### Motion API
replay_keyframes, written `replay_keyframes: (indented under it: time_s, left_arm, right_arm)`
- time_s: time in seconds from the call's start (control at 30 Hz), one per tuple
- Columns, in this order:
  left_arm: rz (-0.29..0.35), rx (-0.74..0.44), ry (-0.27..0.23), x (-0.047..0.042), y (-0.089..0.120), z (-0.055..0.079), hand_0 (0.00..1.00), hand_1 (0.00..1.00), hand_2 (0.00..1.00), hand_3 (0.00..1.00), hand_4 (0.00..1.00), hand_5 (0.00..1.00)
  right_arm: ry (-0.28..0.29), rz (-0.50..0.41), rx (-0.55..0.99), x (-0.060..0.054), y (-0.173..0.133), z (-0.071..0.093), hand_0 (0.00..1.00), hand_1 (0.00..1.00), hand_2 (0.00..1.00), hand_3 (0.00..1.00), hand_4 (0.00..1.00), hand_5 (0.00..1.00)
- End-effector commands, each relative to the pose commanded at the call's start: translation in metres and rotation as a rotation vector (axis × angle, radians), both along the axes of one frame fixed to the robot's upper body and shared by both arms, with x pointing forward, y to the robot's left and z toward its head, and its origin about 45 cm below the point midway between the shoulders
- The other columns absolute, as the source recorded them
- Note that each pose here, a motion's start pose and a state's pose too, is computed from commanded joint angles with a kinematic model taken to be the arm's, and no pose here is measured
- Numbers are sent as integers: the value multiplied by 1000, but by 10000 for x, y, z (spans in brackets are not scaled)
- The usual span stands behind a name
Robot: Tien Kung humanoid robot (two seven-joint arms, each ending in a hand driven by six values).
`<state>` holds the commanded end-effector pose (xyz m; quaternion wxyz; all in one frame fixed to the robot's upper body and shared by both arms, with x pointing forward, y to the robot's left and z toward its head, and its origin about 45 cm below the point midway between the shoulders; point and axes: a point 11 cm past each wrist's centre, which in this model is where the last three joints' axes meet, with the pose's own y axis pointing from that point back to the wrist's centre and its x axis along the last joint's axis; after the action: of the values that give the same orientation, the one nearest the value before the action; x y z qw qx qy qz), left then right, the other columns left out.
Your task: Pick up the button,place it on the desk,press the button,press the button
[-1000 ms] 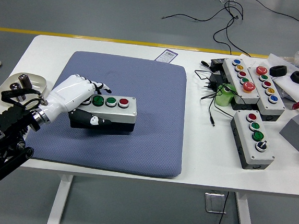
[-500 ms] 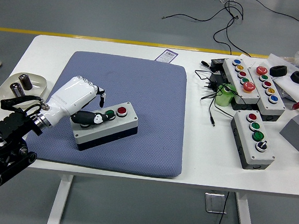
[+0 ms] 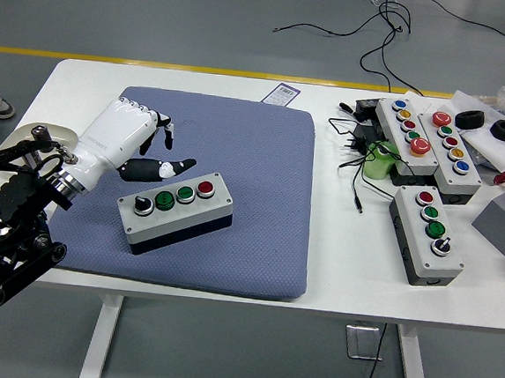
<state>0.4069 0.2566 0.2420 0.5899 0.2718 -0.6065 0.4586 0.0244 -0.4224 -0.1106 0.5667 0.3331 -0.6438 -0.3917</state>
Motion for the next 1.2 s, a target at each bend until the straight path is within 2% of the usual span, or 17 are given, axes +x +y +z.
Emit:
replay_keyframes:
  time_s: [0.13,0.17,0.27,0.33,0.37,0.57,0.6,0.7,0.77,0.8,0.97,1.2]
  left_arm:
    - [13,-17,42,10,5,18,331,479,597,708,869,867]
    - [19,-23,61,7,8,12,484,608,719,784,850,935]
    - [32,-26,119,-21,6,-13,484,608,719,784,850,935]
    - [42,-10,133,-55,-2,-2,484,608,719,784,850,935]
    - [49,-4,129,-77,-7,21,192,381,472,764,855,998]
    - [70,-12,92,-186,-63,218,192,381,472,764,855,998]
    - [71,-17,85,-206,-73,252,2,68,149,694,791,998]
    - [73,-31,85,-267,-96,318,2,68,149,694,791,998]
    - [68,-32,105,-324,-128,340,2,68,149,694,791,998]
    - [64,-29,112,-348,-146,349,2,2,24,661,750,998]
    - [49,13,178,-460,-233,325,2,2,24,661,750,998]
    - [35,63,255,-552,-286,239,2,2,2,644,725,998]
  right_arm:
    - [0,0,0,1,0,0,542,669,710,633,311,157]
    - [0,0,1,1,1,0,542,668,710,633,311,158]
    - [0,0,1,-1,2,-1,542,668,710,633,311,158]
    - [0,-1,1,-2,3,-1,542,668,710,633,311,158]
    - [1,0,1,-1,3,-1,541,668,710,633,311,157]
    - [2,-1,1,-8,1,-1,541,668,710,633,311,157]
    - [2,-1,1,-10,1,-1,540,667,709,633,310,157]
    - [2,0,1,-9,0,-1,540,667,709,633,310,157]
    - [0,-1,1,-6,0,-1,540,667,709,633,310,157]
    - [0,-2,1,-5,0,-1,541,668,709,633,310,157]
    - [-3,-2,1,3,0,0,541,668,709,633,310,157]
    - [-4,-4,1,3,0,0,541,668,709,632,309,157]
